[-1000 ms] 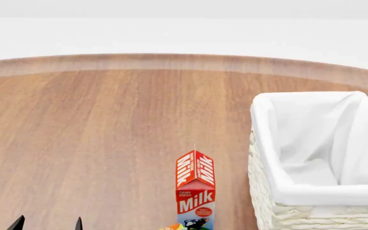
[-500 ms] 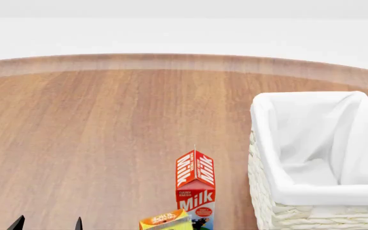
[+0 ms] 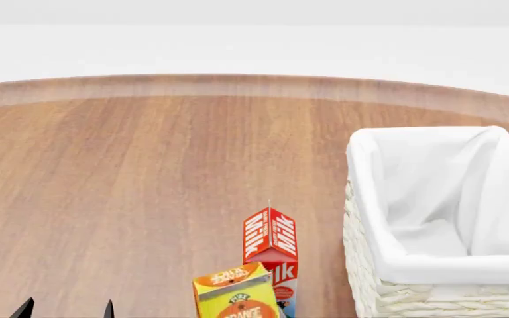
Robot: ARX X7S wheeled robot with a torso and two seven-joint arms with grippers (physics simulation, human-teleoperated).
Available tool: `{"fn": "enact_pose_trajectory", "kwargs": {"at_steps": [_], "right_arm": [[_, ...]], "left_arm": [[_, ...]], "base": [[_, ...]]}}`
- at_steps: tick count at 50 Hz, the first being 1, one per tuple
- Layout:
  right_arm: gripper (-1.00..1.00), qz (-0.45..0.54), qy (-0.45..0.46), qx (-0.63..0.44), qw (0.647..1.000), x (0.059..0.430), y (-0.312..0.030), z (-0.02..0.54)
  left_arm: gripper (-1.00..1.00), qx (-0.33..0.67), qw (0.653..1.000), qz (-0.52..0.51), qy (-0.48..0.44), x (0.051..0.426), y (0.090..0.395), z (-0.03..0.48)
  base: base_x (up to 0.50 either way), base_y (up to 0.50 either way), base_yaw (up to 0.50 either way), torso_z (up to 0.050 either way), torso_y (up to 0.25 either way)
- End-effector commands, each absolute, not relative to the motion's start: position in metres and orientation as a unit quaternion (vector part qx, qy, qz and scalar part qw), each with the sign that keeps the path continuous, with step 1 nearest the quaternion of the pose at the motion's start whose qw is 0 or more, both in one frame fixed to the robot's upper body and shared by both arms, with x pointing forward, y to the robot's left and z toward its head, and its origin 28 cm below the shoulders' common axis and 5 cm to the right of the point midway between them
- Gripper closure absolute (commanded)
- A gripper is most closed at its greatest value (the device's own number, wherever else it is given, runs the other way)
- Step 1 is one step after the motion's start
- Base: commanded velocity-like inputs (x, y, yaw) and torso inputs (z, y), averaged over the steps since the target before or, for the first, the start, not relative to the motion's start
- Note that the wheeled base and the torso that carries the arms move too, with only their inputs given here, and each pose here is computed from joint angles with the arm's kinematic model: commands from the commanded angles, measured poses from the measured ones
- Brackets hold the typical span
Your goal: Pick up the orange juice, and put it in the basket.
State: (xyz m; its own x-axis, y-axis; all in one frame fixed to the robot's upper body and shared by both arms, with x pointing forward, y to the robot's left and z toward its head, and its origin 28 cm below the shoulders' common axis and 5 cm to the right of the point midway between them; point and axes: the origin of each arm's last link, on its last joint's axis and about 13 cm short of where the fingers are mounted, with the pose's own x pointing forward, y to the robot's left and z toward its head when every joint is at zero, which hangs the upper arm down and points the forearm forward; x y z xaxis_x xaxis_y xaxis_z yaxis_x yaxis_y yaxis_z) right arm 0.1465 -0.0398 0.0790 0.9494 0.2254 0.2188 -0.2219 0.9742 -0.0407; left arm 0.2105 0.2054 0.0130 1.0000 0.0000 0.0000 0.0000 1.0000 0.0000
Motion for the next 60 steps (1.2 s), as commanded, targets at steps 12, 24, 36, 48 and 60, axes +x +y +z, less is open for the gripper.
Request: {"fn": "enact_pose_trajectory", "kwargs": {"at_steps": [12,24,36,48,60], "right_arm": [[1.0,0.102,-0.173,-0.028,0.979,0.142,-0.046,0.118],[1.0,0.095,-0.196,-0.034,0.976,0.142,-0.049,0.14],[1.0,0.093,-0.209,-0.037,0.973,0.143,-0.05,0.156],[1.0,0.083,-0.224,-0.04,0.97,0.142,-0.056,0.168],[1.0,0.061,-0.247,-0.051,0.966,0.148,-0.063,0.189]], "left_arm": [[-1.0,0.0,1.0,0.0,0.0,0.211,0.205,0.013],[-1.0,0.0,1.0,0.0,0.0,0.211,0.205,0.013],[-1.0,0.0,1.0,0.0,0.0,0.211,0.205,0.013],[-1.0,0.0,1.0,0.0,0.0,0.211,0.205,0.013],[-1.0,0.0,1.0,0.0,0.0,0.211,0.205,0.013]], "base": [[0.0,0.0,0.0,0.001,0.001],[0.0,0.0,0.0,0.0,0.001],[0.0,0.0,0.0,0.0,0.0],[0.0,0.0,0.0,0.0,0.001],[0.0,0.0,0.0,0.0,0.001]]}}
